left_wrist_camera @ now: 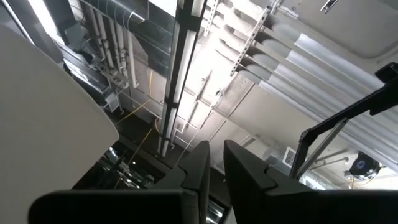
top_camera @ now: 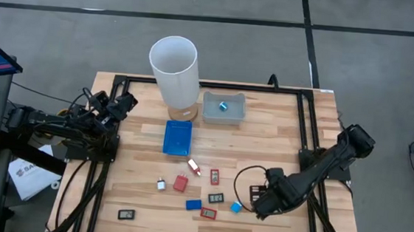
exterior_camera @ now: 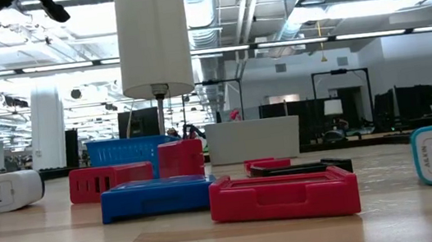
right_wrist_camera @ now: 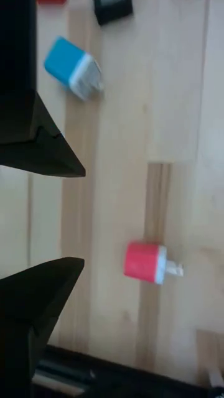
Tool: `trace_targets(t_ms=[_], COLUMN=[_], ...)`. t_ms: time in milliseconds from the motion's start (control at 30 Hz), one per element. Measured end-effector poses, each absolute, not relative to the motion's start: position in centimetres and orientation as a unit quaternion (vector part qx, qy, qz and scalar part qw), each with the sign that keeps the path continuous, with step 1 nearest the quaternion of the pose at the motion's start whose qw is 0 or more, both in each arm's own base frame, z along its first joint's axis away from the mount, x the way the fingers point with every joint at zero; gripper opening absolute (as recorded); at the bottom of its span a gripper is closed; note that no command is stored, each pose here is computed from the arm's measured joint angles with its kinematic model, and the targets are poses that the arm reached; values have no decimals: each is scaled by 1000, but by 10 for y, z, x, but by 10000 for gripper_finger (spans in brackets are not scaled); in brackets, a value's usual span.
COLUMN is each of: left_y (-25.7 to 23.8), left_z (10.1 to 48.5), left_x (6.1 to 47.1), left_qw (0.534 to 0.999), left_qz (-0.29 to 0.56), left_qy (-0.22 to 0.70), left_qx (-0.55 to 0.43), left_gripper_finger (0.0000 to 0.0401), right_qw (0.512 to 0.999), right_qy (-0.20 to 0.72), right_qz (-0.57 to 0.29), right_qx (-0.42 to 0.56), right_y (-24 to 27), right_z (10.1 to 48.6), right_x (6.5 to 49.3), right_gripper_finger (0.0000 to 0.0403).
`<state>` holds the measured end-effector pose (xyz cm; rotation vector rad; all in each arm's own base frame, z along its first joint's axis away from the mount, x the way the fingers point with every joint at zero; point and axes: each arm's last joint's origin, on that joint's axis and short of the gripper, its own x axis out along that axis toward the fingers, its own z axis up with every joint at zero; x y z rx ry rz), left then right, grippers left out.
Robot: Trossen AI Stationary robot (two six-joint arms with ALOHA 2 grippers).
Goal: Pick & Place Office items
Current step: Put the pink charger adapter into the gray bin
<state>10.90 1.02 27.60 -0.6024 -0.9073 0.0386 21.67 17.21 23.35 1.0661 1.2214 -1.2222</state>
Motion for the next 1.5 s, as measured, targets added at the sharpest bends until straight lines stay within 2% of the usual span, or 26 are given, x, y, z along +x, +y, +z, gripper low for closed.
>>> trace_targets(t_ms=[333, 633, 967, 1500], left_y=[10, 12, 13, 14], left_z=[275, 275, 273, 272], left_x=[110, 110, 111, 111], left_qw=[854, 848, 846, 842], left_qz=[18, 40, 66, 90], left_qy=[-429, -431, -428, -426], left_qx=[-296, -305, -311, -318], left_gripper_finger=[44, 44, 44, 44], right_qw=[523, 516, 519, 514], right_qy=[514, 497, 500, 511], right_qz=[-491, -485, -451, -466], right_qx=[471, 501, 527, 508], right_y=[147, 121, 122, 118], right_z=[201, 184, 167, 159], right_x=[181, 166, 162, 152], right_gripper_finger=[215, 215, 215, 215])
